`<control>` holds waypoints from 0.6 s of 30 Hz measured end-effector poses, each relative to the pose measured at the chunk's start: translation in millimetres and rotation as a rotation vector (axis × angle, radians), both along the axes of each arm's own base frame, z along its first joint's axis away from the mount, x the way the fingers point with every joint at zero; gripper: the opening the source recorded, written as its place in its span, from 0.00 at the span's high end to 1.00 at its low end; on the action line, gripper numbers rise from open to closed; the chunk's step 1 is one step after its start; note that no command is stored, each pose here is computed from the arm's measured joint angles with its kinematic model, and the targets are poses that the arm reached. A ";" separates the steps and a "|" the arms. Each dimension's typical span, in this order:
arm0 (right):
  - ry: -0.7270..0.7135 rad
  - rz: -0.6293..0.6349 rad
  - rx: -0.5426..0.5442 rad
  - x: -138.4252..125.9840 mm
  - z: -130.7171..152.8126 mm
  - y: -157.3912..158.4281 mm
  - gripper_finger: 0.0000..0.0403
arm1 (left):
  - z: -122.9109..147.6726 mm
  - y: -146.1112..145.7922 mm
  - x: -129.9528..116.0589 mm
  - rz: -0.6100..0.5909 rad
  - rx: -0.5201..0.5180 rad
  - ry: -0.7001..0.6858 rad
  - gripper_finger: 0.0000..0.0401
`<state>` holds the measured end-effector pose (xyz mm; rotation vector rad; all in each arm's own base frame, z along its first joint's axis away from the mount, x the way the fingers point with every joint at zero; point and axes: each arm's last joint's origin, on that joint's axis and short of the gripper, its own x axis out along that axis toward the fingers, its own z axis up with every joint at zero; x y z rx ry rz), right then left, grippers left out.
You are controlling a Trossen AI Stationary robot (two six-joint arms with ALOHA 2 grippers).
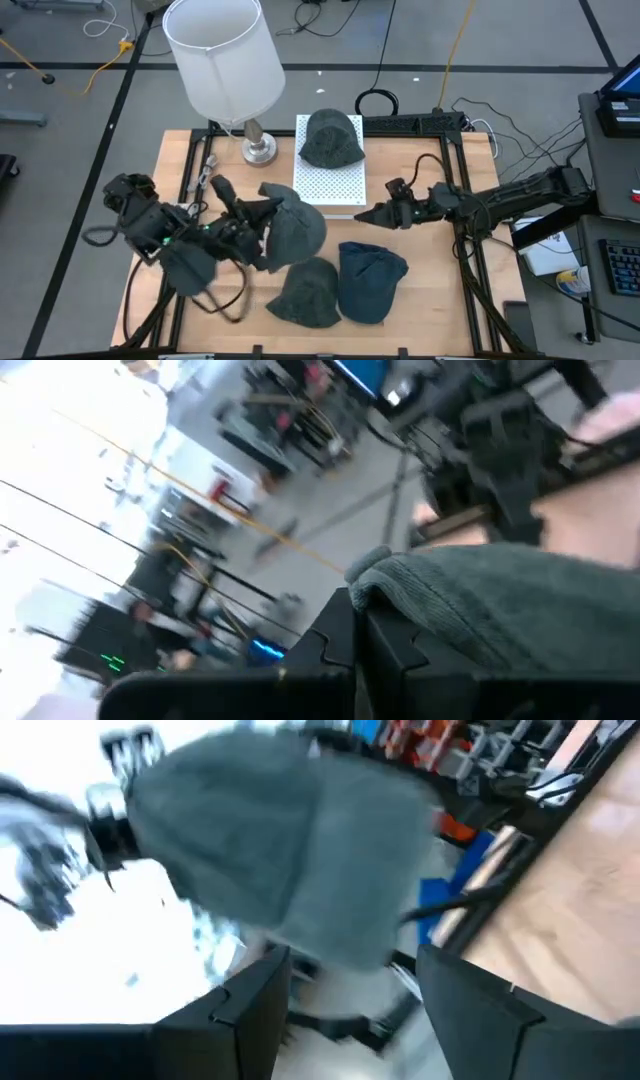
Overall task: Pick & Place hat
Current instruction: Stack the black cap on top of the other black cap on the shelf
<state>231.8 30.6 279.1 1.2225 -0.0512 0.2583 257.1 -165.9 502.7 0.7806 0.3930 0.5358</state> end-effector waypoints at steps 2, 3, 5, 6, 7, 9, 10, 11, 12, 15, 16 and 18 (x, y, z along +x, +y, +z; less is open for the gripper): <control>-0.021 -0.017 0.086 -4.4 -7.8 0.1 0.47 | 9.3 -3.2 1.1 0.008 0.053 -0.019 1.00; -0.030 -0.020 0.113 -6.6 -11.5 0.7 0.47 | 14.2 -4.4 1.7 0.016 0.073 -0.030 1.00; -0.054 -0.019 0.139 -10.5 -16.3 2.4 0.47 | 23.0 -6.0 2.7 0.031 0.105 -0.047 1.00; -0.071 -0.011 0.144 -12.0 -16.6 3.6 0.47 | 27.4 -5.8 3.1 0.042 0.115 -0.058 1.00; -0.088 -0.003 0.148 -13.1 -16.0 4.8 0.47 | 31.3 -4.8 3.7 0.056 0.121 -0.067 1.00; -0.123 0.012 0.155 -14.7 -12.7 7.4 0.47 | 37.3 -2.1 7.2 0.080 0.122 -0.089 1.00; -0.140 0.019 0.158 -15.5 -11.0 8.5 0.47 | 39.5 -0.7 9.0 0.089 0.125 -0.096 1.00; -0.159 0.025 0.163 -16.3 -9.3 9.6 0.47 | 41.1 0.7 10.5 0.094 0.128 -0.101 1.00; -0.175 0.030 0.168 -17.1 -7.7 10.5 0.47 | 42.1 2.6 12.7 0.096 0.130 -0.105 1.00; -0.212 0.025 0.199 -19.0 -4.1 11.8 0.47 | 42.9 9.5 20.9 0.095 0.134 -0.117 1.00; -0.220 0.024 0.212 -19.4 -3.3 12.1 0.47 | 42.5 12.0 24.8 0.095 0.134 -0.122 1.00; -0.229 0.011 0.228 -19.7 -2.3 11.4 0.47 | 40.6 12.5 32.2 0.093 0.138 -0.128 1.00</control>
